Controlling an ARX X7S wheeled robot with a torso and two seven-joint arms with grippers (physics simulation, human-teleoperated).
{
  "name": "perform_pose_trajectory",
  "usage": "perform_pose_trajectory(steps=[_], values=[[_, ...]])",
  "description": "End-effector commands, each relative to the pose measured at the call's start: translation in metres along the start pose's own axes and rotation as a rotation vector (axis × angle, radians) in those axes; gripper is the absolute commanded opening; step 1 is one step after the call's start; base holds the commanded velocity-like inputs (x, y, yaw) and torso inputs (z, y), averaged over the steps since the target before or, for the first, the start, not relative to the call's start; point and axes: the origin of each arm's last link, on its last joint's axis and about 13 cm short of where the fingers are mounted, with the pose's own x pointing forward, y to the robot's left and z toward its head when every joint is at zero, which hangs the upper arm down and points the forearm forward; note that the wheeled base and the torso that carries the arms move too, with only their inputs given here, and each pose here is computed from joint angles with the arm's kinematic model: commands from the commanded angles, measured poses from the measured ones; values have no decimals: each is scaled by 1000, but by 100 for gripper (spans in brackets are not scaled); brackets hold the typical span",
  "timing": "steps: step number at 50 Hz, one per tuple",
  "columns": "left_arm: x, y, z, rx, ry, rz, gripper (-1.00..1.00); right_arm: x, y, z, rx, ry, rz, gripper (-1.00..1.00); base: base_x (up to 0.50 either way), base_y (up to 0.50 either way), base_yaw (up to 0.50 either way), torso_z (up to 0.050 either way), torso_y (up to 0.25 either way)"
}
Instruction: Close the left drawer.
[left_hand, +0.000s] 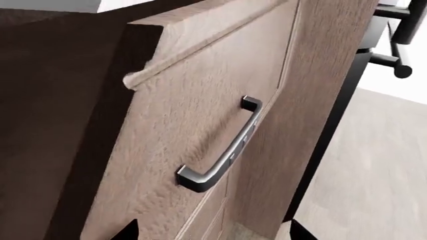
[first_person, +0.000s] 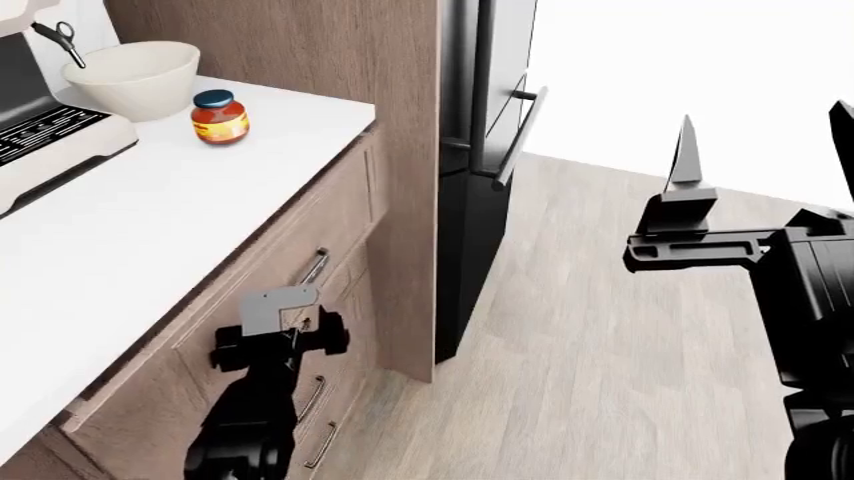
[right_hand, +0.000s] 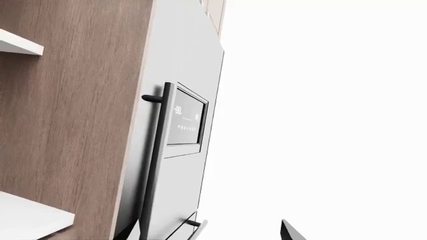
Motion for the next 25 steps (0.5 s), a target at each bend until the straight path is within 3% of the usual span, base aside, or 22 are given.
perform_pose_trajectory(steps=[1,15,25], values=[[5,26,11,-53,-43,130,100,0,0,0,1,-1,0,100,0,0,0,0,0],[1,39,3,15,-60,239,100,-2,-2,2,6,-5,0,100,0,0,0,0,0],[1,48,4,12,-81,312,100,-2,-1,2,4,-2,2,100,0,0,0,0,0]])
